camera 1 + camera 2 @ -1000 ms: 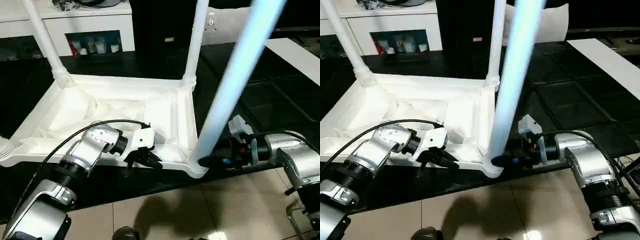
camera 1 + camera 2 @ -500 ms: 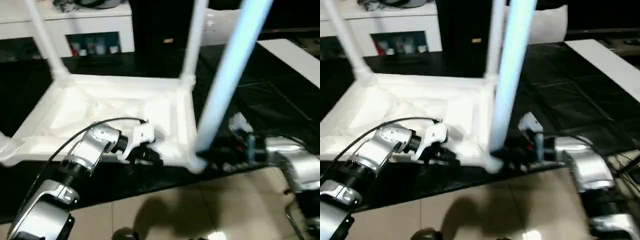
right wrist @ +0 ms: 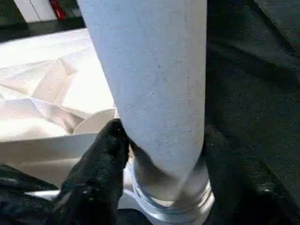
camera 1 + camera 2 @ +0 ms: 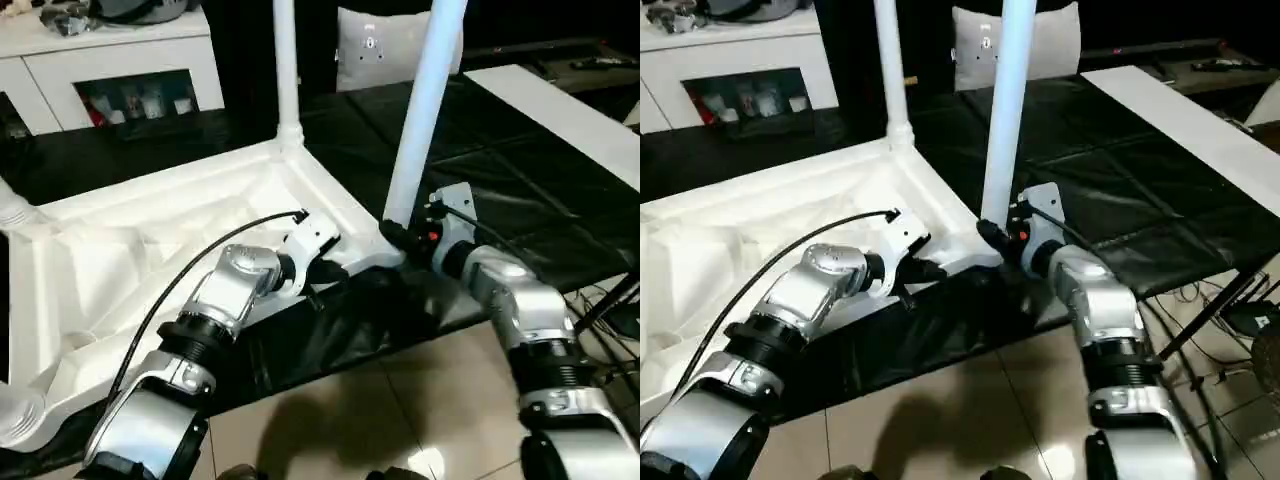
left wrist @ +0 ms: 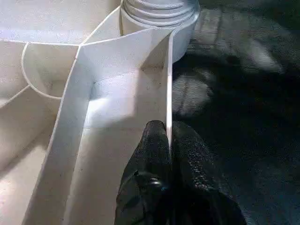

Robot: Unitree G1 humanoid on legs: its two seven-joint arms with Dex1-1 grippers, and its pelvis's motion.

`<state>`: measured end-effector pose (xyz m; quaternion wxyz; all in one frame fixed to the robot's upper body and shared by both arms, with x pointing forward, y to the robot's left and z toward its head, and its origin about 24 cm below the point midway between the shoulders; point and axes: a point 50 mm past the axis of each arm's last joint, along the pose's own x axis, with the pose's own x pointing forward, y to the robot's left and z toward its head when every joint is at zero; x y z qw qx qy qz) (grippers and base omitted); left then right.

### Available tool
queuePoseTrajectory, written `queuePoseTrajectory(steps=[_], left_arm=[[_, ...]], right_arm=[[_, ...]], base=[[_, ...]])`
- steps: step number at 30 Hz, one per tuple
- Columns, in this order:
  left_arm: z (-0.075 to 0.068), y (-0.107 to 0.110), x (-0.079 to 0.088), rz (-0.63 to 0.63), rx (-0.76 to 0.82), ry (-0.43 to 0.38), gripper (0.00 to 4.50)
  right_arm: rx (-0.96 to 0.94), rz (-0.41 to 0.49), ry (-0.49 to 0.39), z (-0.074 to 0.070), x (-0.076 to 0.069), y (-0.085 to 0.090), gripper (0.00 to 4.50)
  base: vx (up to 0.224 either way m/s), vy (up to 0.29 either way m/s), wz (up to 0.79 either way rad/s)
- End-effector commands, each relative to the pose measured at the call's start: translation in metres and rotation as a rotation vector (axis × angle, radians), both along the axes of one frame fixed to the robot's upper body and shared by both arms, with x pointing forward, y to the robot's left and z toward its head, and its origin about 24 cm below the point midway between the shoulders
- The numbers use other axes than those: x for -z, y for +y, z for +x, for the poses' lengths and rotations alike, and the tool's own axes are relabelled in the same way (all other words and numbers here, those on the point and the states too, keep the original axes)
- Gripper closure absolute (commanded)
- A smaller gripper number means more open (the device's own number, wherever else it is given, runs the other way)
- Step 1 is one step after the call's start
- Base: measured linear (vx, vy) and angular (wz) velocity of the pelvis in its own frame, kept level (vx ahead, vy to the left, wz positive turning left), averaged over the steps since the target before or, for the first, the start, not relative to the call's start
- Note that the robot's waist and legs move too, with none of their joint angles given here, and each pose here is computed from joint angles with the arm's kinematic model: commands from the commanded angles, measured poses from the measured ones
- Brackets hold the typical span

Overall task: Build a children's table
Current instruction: Rotate leg to tighten

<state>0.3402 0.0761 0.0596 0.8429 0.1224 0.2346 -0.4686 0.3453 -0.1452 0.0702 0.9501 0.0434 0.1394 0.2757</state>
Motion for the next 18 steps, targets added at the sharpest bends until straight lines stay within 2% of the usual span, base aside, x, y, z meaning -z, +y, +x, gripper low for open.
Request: queuePoseTrajectory(steps=[1,3,4,5,8,10,15,17,18], left_arm=[[-0.001,-0.016,-0.021,-0.066,0.111,-0.101,4.50],[-0.002,-0.015,-0.021,-0.062,0.128,-0.112,4.50],[-0.004,-0.011,-0.019,-0.053,0.175,-0.125,4.50],[-0.004,-0.011,-0.019,-0.053,0.175,-0.125,4.50],[-0.007,-0.005,-0.017,-0.039,0.217,-0.124,4.50],[-0.010,0.005,-0.015,-0.018,0.281,-0.115,4.50],[-0.020,0.014,-0.016,-0.008,0.443,-0.093,4.50],[-0.026,0.021,-0.015,0.040,0.544,-0.080,4.50],[-0.026,0.021,-0.015,0.040,0.544,-0.080,4.50]], right_arm=[[-0.204,0.017,-0.030,-0.010,0.001,0.020,1.49],[-0.211,0.016,-0.041,-0.011,0.001,0.016,1.43],[-0.221,0.013,-0.062,-0.014,0.000,0.004,1.24],[-0.221,0.013,-0.062,-0.014,0.000,0.004,1.24],[-0.259,-0.016,-0.099,-0.018,-0.003,-0.010,0.88],[-0.369,-0.059,-0.107,-0.029,-0.006,-0.028,0.68],[-0.532,-0.089,-0.113,-0.042,-0.013,-0.040,0.60],[-0.661,-0.139,-0.123,-0.051,-0.015,-0.043,0.60],[-0.661,-0.139,-0.123,-0.051,-0.015,-0.043,0.60]], base=[[0.000,0.000,0.00],[0.000,0.000,0.00],[0.000,0.000,0.00],[0.000,0.000,0.00],[0.000,0.000,0.00],[0.000,0.000,0.00],[0.000,0.000,0.00],[0.000,0.000,0.00],[0.000,0.000,0.00]])
